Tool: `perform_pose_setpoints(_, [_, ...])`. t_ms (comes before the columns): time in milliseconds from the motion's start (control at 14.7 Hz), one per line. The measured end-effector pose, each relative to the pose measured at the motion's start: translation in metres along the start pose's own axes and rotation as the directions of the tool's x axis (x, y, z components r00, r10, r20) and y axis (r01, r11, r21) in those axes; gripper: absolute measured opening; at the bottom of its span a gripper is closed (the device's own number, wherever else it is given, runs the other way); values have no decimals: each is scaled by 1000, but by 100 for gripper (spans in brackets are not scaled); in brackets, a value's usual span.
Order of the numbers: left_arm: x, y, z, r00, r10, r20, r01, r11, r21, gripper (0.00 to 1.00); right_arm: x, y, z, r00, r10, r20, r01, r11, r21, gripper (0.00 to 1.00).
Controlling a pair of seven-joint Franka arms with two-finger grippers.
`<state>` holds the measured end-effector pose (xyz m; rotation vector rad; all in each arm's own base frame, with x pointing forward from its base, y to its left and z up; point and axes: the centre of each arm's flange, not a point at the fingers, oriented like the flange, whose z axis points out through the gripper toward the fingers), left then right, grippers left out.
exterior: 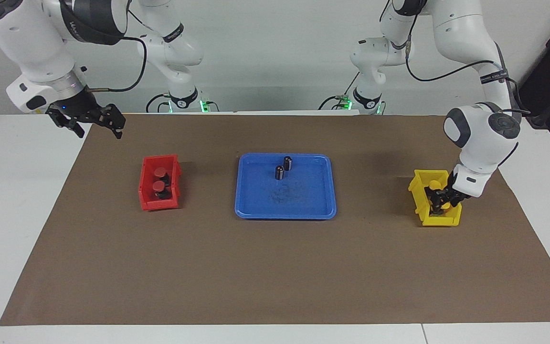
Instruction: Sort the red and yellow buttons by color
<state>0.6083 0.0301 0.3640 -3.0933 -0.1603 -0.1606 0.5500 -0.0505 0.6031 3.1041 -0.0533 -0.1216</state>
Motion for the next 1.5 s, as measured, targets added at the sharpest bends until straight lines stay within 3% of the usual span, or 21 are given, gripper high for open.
perform_pose_setpoints(204, [7,1,-20,998,64,24,-64,998,1,75,0,0,0,1000,0,0,0,1000,0,100])
perform_pose_setpoints(409, [11,20,-39,988,146,47,-146,989,-5,100,0,0,0,1000,0,0,0,1000,0,100])
perform_pose_setpoints(681, [22,46,-112,979,184,84,-183,983,-21,100,0,0,0,1000,0,0,0,1000,0,100])
perform_pose_setpoints(953, [23,37,-181,980,167,110,-164,986,-33,100,0,0,0,1000,0,0,0,1000,0,100])
perform_pose_setpoints(1294, [-7,26,-255,982,159,102,-156,987,-37,100,0,0,0,1000,0,0,0,1000,0,100])
perform_pose_setpoints(1498, [-21,24,-278,982,162,93,-159,986,-40,100,0,0,0,1000,0,0,0,1000,0,100])
